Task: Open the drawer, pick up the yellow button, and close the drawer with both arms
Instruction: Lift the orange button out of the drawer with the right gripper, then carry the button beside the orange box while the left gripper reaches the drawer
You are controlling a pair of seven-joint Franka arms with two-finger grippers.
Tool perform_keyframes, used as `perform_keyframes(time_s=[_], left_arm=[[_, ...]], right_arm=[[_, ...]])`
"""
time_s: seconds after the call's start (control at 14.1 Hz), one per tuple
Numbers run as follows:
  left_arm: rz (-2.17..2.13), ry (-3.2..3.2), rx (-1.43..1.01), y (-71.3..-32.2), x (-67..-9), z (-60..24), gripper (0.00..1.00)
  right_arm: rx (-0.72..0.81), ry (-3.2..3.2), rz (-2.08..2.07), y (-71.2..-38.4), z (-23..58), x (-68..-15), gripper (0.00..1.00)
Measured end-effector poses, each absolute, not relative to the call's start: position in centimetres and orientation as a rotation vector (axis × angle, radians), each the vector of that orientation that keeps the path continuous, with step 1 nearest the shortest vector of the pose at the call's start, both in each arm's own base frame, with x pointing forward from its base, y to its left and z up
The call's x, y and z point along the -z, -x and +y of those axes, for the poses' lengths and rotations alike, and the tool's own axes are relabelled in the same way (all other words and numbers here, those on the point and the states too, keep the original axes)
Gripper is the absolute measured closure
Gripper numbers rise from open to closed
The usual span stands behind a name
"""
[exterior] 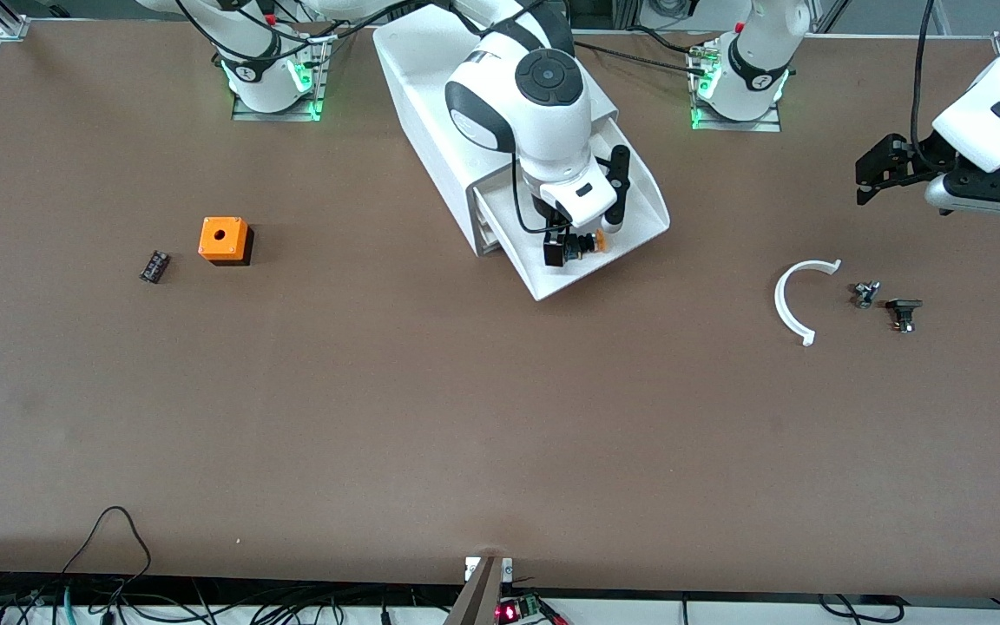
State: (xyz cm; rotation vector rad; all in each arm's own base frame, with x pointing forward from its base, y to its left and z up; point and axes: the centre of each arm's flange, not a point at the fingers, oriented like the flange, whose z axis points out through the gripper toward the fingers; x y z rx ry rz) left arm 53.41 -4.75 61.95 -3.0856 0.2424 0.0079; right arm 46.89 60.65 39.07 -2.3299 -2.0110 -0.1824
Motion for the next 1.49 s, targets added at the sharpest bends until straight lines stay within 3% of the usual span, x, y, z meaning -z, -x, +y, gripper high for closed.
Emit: perform_keyframes(time_s=[0.21,0.28,0.43,0.5,0.64,1.07,1.35,1.49], left_arm=[[0.242,3.086,-0.009,-53.4,-61.9,-4.7,0.00],[0.242,3.086,-0.010,-53.4,-61.9,-4.7,0.00],[0.242,3.086,-0.010,-53.4,-61.9,-4.7,0.00],[0.242,3.086,-0.010,-53.4,-61.9,-4.7,0.00],[0.243,3.086,-0.008,-53.5,-61.9,-4.8,0.00],[0.275,3.086,0.077,-54.4,-62.0,-5.8,0.00],[0.316,3.093,0.073,-55.6,-60.1,-7.1,0.00],[0.321,3.095,0.064,-55.8,-59.8,-7.2,0.00]], right_arm=[[0.197,2.306,-2.086,-46.7,60.8,-39.0,0.08],[0.202,2.300,-2.109,-46.5,61.0,-39.0,0.24],[0.207,2.292,-2.133,-46.1,61.3,-39.1,0.44],[0.207,2.287,-2.139,-46.0,61.4,-39.1,0.44],[0.209,2.282,-2.145,-45.8,61.5,-39.1,0.58],[0.196,2.290,-2.150,-45.6,61.2,-40.9,0.58],[0.287,2.383,-2.062,-45.8,58.3,-50.3,0.58],[0.374,2.483,-1.947,-47.6,54.3,-56.1,0.58]])
